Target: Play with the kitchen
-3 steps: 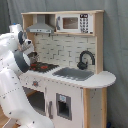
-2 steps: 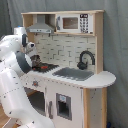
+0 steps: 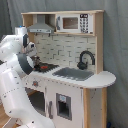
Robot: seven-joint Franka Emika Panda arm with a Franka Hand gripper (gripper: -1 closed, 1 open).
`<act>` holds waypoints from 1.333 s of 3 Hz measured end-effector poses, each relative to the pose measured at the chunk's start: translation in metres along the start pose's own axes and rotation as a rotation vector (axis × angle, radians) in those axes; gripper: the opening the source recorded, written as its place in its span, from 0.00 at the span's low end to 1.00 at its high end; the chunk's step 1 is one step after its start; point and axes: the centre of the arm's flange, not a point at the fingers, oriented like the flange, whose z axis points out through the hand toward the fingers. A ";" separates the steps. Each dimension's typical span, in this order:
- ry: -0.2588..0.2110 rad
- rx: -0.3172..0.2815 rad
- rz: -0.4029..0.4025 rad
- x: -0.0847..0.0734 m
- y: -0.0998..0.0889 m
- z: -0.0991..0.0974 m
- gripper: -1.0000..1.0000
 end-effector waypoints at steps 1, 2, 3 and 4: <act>0.000 0.000 0.000 0.000 0.000 0.000 1.00; 0.030 0.000 -0.004 0.003 -0.003 -0.024 1.00; 0.029 -0.002 -0.012 0.001 -0.006 -0.053 1.00; -0.019 -0.011 -0.014 -0.009 -0.002 -0.074 1.00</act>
